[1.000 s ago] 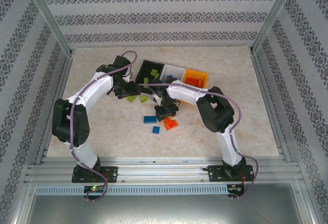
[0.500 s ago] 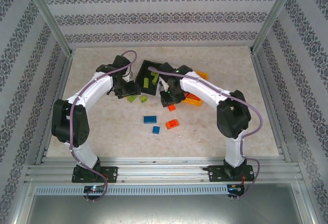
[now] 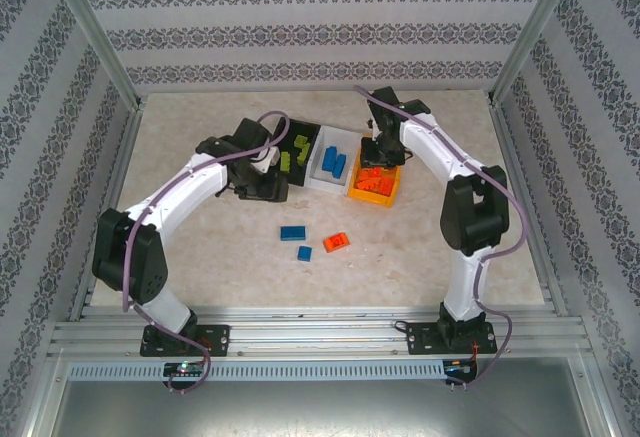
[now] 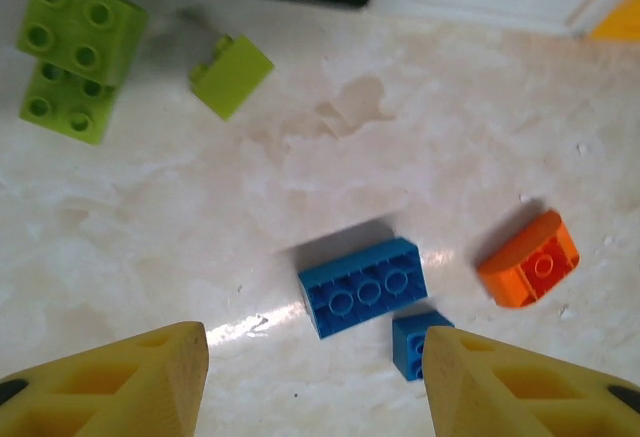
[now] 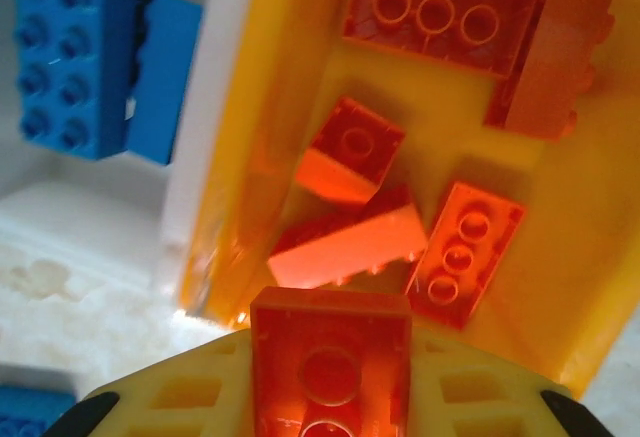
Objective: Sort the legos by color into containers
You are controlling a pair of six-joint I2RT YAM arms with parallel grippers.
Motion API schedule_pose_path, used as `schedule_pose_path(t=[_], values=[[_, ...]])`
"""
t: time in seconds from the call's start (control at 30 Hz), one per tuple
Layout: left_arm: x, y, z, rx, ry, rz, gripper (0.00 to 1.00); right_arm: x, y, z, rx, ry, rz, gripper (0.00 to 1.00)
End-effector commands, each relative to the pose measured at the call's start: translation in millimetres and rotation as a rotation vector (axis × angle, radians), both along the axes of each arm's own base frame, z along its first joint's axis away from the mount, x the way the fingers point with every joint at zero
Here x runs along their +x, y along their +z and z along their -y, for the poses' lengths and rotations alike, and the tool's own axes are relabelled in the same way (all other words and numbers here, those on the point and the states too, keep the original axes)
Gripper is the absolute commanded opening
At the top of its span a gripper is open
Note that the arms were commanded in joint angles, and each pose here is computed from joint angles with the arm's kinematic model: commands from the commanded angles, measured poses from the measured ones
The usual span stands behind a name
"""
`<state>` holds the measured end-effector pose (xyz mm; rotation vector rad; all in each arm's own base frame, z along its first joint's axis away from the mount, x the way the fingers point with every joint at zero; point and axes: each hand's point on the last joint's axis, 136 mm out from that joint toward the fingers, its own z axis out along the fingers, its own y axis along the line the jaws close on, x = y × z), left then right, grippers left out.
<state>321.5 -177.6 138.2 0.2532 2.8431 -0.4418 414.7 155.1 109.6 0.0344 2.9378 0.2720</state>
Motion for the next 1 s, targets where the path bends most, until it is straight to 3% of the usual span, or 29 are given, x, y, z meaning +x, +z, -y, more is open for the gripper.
schedule_pose_path(t=[0.0,0.13,0.3,0.47,0.7,0.8,0.97], values=[[-15,4,2,0.016,-0.080,0.018,0.60,14,-10,4,-0.006,-0.036,-0.011,0.28],[-26,4,10,0.015,-0.139,0.032,0.69,19,-9,11,-0.026,-0.052,-0.017,0.50],[-51,-4,28,0.005,-0.352,0.081,0.99,16,16,2,0.025,-0.022,0.034,0.56],[-64,-11,37,0.015,-0.567,0.185,1.00,-12,33,-16,0.114,0.036,0.071,0.60],[-73,-16,52,-0.014,-0.937,0.397,1.00,-61,26,-31,0.243,0.043,0.049,0.60],[-86,-30,54,-0.019,-1.134,0.390,0.99,-76,27,-34,0.261,0.052,0.053,0.60],[-68,-53,51,0.081,-1.214,0.384,0.96,-86,35,-32,0.259,0.059,0.066,0.60]])
